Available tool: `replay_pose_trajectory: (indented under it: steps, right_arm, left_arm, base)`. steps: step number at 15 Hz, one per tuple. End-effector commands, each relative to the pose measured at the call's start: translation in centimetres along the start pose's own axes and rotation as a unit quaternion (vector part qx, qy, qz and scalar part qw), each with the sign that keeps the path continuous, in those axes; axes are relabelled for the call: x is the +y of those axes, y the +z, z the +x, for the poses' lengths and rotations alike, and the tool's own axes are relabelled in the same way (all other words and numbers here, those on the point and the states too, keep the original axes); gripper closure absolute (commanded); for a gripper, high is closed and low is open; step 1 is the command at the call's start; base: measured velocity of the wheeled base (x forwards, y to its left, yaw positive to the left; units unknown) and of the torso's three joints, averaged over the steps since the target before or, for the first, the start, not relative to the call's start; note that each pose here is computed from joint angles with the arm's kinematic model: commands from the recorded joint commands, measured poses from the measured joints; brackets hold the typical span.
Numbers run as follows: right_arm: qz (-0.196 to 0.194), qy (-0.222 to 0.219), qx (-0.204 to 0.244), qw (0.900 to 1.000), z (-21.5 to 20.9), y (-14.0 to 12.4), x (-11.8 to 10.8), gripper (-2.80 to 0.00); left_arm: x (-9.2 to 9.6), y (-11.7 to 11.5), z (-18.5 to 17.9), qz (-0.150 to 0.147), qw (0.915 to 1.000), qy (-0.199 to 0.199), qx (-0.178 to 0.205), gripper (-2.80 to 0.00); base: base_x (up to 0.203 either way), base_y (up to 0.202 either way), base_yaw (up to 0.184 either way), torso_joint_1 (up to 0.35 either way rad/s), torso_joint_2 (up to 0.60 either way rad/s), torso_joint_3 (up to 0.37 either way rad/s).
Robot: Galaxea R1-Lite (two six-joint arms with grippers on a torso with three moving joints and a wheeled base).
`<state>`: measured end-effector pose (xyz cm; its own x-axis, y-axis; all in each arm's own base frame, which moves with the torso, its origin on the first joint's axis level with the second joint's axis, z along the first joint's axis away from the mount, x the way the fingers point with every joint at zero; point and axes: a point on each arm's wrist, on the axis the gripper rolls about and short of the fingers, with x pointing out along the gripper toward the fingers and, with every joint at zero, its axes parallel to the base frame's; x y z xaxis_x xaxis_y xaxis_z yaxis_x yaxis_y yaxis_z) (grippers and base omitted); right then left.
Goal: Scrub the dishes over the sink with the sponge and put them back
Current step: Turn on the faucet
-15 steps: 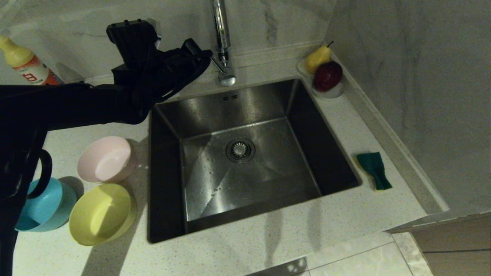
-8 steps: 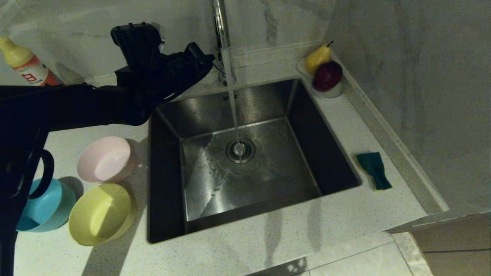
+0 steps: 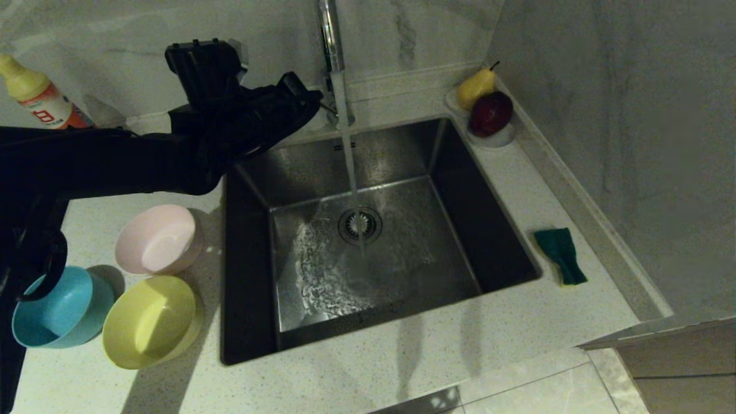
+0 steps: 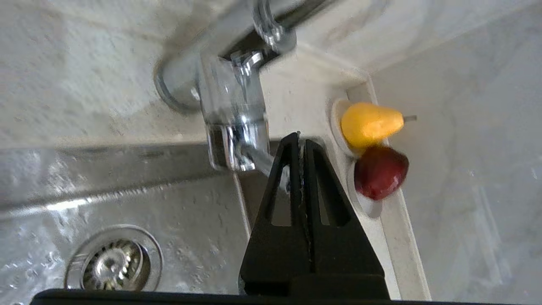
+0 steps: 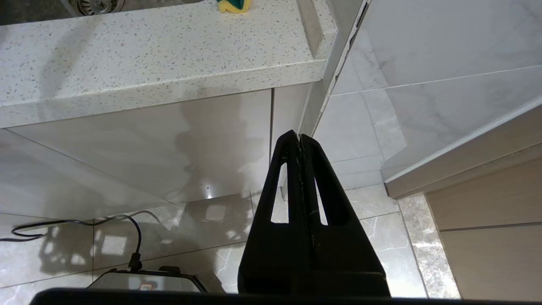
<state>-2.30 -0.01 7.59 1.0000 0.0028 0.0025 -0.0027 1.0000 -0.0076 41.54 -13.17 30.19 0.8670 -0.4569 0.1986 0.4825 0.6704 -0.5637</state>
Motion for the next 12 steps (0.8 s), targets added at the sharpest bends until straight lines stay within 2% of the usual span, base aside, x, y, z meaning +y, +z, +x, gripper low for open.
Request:
replay_pose_trajectory:
  steps: [1,5,7,10,12]
  right_arm:
    - [0.0,0.0,0.0,1.0,0.0,0.0,0.0,0.0]
    - [0.0,0.0,0.0,1.0,0.0,0.0,0.0,0.0]
    - [0.0,0.001,0.0,1.0,0.0,0.0,0.0,0.0]
    - [0.0,0.001,0.0,1.0,0.0,0.0,0.0,0.0]
    - [0.0,0.0,0.0,1.0,0.0,0.0,0.0,0.0]
  left_arm:
    - [-0.5,1.2,-0.2,0.002,0.9998,-0.005,-0.019,0.0]
    - [-2.0,3.6,-1.4,0.008,0.9986,-0.011,-0.052,0.0]
    - [-3.1,4.9,-2.7,0.012,0.9976,0.007,-0.068,0.0]
    - [-4.3,6.0,-5.1,0.054,0.9913,0.087,-0.083,0.0]
    - [-5.3,7.0,-7.7,0.1,0.9787,0.153,-0.093,0.0]
  base:
    - [0.0,0.0,0.0,0.0,0.0,0.0]
    - [0.0,0.0,0.0,0.0,0.0,0.0]
    - [0.0,0.0,0.0,0.0,0.0,0.0]
    - [0.0,0.0,0.0,0.0,0.0,0.0]
    - [0.0,0.0,0.0,0.0,0.0,0.0]
